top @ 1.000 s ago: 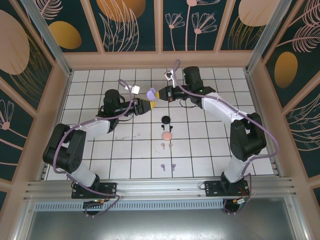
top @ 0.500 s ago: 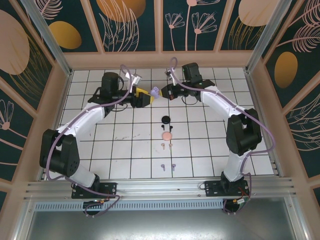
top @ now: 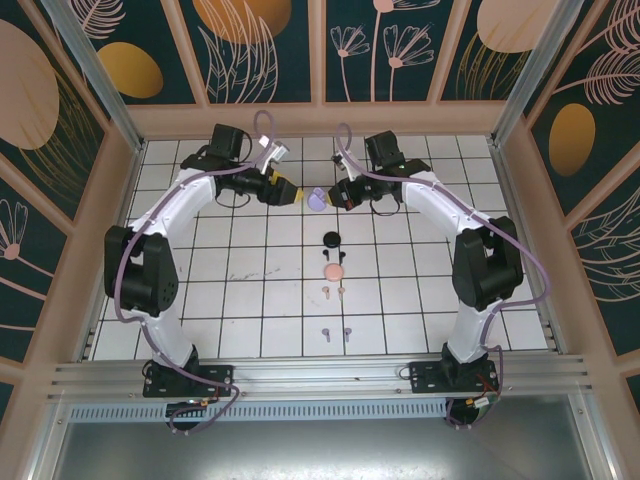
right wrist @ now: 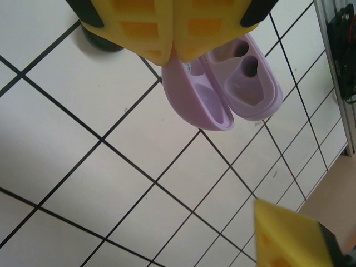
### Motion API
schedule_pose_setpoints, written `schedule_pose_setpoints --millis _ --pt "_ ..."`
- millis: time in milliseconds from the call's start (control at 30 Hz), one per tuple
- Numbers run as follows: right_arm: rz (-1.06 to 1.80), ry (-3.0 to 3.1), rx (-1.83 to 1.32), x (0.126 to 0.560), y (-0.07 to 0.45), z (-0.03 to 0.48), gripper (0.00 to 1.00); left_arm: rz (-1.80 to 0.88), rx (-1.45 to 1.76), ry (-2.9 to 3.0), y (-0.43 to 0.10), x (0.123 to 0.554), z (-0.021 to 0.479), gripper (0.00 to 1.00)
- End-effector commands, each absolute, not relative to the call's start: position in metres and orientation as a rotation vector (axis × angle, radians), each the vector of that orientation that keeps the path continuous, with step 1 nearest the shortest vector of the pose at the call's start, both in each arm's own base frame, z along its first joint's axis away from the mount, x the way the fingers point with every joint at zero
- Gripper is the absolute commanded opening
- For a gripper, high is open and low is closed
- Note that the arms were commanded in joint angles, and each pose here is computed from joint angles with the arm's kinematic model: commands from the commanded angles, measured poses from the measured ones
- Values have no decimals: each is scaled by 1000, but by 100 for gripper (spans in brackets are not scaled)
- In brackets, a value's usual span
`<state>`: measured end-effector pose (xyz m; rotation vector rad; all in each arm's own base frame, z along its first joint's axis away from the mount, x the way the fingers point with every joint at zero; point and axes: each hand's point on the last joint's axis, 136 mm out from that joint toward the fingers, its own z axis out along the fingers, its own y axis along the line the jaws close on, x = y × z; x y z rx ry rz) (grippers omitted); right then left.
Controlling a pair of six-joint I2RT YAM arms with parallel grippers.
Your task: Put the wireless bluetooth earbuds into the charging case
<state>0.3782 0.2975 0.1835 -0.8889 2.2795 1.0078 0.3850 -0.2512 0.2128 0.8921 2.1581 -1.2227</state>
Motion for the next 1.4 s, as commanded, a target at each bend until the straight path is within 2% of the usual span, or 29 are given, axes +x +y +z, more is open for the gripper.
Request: schedule_pose_setpoints --millis 0,200,600,967,1167,1367 --pt "1049 2258 -955 372 301 187 0 -1321 966 2136 -255 367 220 69" --pt "1069 2253 -990 369 308 187 0 -1378 985 2118 -261 365 218 63" --pt "1079 2237 -1049 364 324 192 0 -1431 1048 2136 -277 361 203 62" --pt "1077 2238 -1059 367 328 192 0 -1455 1057 2145 -278 360 196 48" --pt "1078 2233 -1062 367 330 193 0 -1459 1062 2147 -279 360 195 46" --pt "1076 2233 -1065 366 331 194 0 -1460 1065 2142 -280 361 195 39"
